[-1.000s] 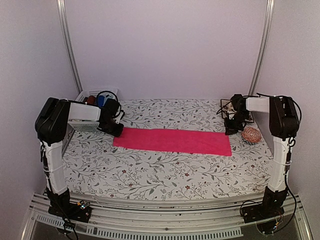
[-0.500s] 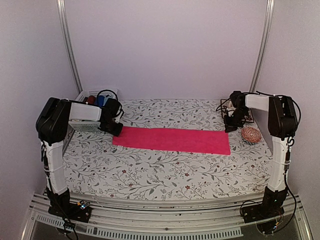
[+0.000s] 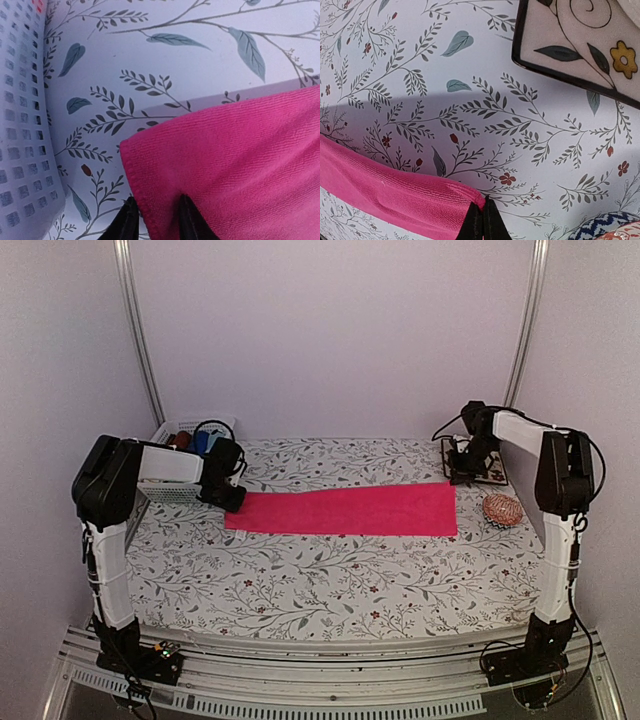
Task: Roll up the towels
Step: Adjust the towel at the center of the board.
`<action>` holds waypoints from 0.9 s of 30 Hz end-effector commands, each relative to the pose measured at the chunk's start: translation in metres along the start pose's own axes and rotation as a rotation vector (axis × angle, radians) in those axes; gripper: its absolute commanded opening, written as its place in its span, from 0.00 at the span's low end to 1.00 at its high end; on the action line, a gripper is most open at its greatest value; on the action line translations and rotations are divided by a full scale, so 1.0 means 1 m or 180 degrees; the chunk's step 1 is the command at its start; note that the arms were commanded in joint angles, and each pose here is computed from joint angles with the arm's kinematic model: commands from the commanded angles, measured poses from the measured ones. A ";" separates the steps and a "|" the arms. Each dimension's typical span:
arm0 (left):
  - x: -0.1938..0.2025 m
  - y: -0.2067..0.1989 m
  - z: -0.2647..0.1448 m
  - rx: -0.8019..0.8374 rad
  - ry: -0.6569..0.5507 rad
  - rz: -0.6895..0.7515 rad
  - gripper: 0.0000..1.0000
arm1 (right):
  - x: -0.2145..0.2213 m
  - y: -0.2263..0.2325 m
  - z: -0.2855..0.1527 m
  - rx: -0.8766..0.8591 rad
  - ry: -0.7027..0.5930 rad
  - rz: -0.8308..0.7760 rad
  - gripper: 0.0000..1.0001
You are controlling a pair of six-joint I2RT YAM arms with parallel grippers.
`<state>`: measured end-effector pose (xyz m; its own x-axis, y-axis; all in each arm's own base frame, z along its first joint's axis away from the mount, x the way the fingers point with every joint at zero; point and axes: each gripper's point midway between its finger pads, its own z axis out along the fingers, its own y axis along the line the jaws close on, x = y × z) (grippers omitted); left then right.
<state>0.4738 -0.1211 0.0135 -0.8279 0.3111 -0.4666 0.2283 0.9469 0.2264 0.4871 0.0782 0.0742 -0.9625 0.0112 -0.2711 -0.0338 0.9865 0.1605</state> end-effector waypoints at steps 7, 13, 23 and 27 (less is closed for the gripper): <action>0.060 0.011 0.012 -0.0202 0.0516 -0.0082 0.31 | -0.014 -0.026 0.043 0.0449 0.0061 -0.0093 0.03; 0.060 0.015 0.005 -0.0253 0.0493 -0.0159 0.57 | -0.008 -0.025 0.059 0.0542 0.0141 -0.0158 0.31; 0.018 0.015 -0.022 -0.0187 0.0123 -0.0252 0.97 | 0.011 -0.008 0.025 0.0246 -0.0018 -0.0015 0.44; 0.003 0.008 -0.027 -0.0123 0.0009 -0.0167 0.97 | 0.028 -0.020 0.025 0.0378 0.0045 0.0037 0.43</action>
<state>0.4601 -0.1002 0.0239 -0.8496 0.2180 -0.4803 0.1077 0.9631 0.2466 0.4732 0.0670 0.0291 -0.9744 -0.0028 -0.2248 -0.0157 0.9983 0.0556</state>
